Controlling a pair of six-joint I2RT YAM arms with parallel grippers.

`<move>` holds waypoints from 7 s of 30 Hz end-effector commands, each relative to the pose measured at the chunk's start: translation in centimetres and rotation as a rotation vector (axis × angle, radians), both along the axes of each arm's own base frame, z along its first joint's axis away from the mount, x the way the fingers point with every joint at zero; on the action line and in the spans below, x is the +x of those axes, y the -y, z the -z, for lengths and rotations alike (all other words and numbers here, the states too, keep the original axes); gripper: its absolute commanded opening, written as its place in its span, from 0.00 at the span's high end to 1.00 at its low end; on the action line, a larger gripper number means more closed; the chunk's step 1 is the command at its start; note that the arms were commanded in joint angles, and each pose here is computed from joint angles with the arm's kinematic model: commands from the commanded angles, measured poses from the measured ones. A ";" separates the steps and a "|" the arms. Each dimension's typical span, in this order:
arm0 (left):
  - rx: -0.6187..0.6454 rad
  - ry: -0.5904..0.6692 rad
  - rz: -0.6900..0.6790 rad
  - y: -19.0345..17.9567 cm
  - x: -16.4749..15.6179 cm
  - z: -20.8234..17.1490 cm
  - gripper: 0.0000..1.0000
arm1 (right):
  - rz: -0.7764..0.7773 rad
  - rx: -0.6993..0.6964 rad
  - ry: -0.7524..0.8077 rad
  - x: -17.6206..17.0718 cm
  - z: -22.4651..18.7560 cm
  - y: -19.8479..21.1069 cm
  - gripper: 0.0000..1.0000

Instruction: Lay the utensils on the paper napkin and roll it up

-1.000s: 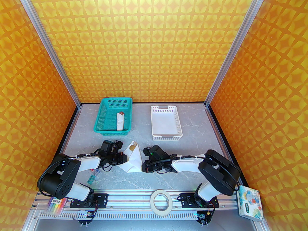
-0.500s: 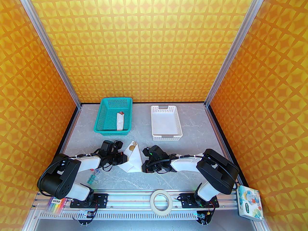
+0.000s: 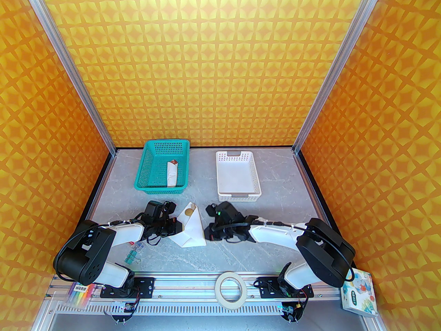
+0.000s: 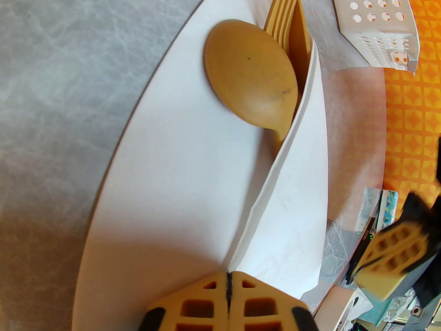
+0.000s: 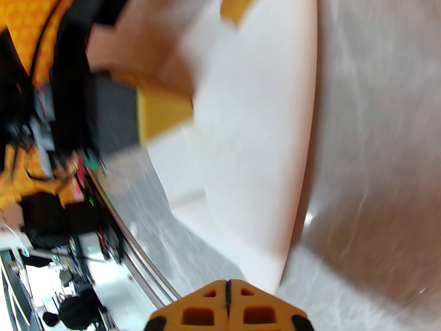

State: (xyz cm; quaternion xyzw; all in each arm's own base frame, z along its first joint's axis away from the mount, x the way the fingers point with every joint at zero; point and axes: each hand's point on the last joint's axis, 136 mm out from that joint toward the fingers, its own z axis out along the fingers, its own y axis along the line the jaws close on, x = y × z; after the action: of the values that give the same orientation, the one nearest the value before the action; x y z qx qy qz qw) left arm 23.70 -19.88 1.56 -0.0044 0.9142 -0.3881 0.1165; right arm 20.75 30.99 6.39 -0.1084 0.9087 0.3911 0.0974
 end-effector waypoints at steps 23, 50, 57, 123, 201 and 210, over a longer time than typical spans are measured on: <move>0.125 -0.088 -0.020 -1.9 -1.7 2.8 1.00 | 0.048 -0.059 0.017 4.4 4.3 -1.2 1.00; 0.131 -0.091 -0.021 -1.9 -1.7 2.9 1.00 | 0.036 -0.094 0.024 3.4 4.3 0.2 1.00; 0.131 -0.092 -0.020 -1.9 -1.8 2.9 1.00 | 0.038 -0.112 -0.003 3.2 5.6 0.2 1.00; 0.134 -0.092 -0.013 -1.8 -1.8 2.9 1.00 | 0.040 -0.081 0.114 9.6 0.5 -2.5 1.00; 0.138 -0.095 -0.011 -1.8 -1.8 2.9 1.00 | 0.062 -0.131 0.120 12.6 1.2 -1.4 1.00; 0.139 -0.094 -0.011 -1.8 -1.8 2.9 1.00 | 0.027 -0.016 0.042 7.8 0.5 -1.2 1.00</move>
State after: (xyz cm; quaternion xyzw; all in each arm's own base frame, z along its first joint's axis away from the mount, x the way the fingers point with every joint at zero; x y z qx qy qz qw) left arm 23.69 -19.94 1.54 -0.0005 0.9173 -0.3822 0.1120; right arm 30.33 31.73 5.68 -0.1045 0.9189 0.3530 0.1420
